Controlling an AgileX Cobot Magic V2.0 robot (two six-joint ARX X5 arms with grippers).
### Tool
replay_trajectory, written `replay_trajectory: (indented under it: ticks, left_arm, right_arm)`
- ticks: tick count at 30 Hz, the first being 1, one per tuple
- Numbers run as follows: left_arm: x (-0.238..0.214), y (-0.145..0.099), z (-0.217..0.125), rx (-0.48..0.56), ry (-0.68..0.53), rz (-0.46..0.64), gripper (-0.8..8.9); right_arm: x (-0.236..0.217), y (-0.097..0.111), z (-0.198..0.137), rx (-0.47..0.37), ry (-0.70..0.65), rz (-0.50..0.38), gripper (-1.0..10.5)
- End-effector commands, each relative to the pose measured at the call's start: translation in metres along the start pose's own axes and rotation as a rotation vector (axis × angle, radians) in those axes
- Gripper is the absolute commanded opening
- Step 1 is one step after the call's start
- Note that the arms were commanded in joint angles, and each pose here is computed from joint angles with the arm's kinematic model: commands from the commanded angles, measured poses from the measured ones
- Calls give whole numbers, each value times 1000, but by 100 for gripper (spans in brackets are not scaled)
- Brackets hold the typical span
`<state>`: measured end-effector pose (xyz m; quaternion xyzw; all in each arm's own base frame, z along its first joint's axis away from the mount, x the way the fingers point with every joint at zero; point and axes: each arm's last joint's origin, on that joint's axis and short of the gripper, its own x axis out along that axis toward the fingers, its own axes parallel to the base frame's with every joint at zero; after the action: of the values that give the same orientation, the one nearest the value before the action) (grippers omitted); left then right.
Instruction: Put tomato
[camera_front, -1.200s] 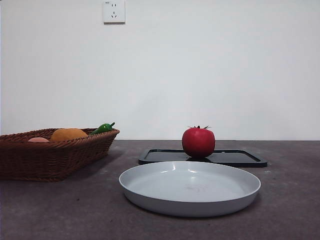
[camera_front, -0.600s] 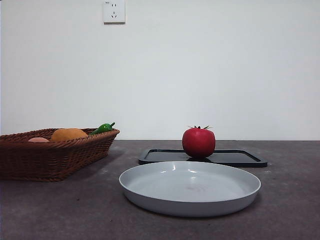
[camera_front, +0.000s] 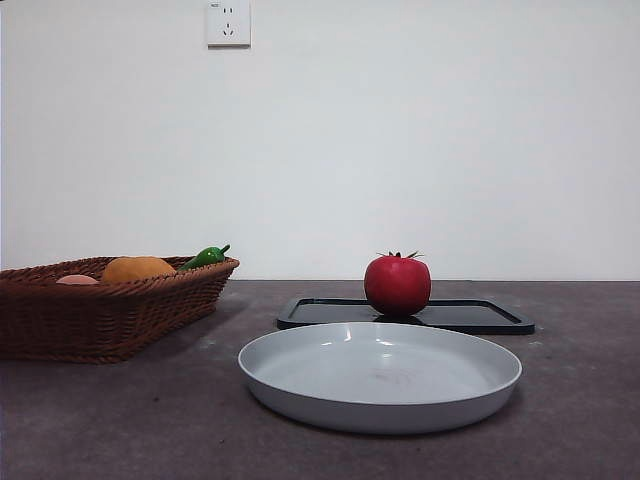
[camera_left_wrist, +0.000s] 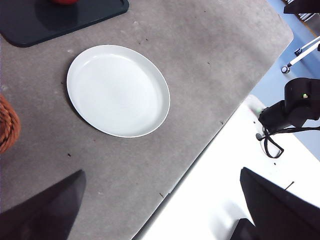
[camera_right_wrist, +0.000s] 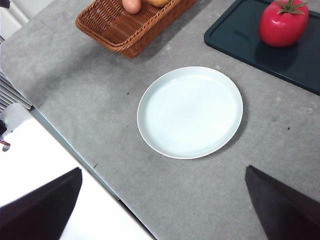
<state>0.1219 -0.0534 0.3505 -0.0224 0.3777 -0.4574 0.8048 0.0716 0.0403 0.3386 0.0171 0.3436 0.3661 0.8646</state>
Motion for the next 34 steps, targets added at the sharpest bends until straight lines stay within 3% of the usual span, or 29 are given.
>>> replay_trajectory:
  ticks: [1, 3, 9, 13, 34]
  left_arm:
    - [-2, -2, 4, 28, -14, -3, 489]
    - [-2, -2, 4, 27, -14, -3, 442]
    - [-2, -2, 4, 28, -14, -3, 203]
    - [-2, -2, 4, 27, -14, -3, 2]
    - [-2, -2, 5, 33, -20, -2, 9]
  right_arm:
    - [0, 1, 3, -5, -9, 8, 516]
    - [0, 1, 3, -5, -9, 7, 464]
    - [0, 1, 3, -20, -9, 7, 83]
    - [0, 1, 3, -25, -9, 7, 14]
    - [-1, 1, 4, -33, -23, 7, 14]
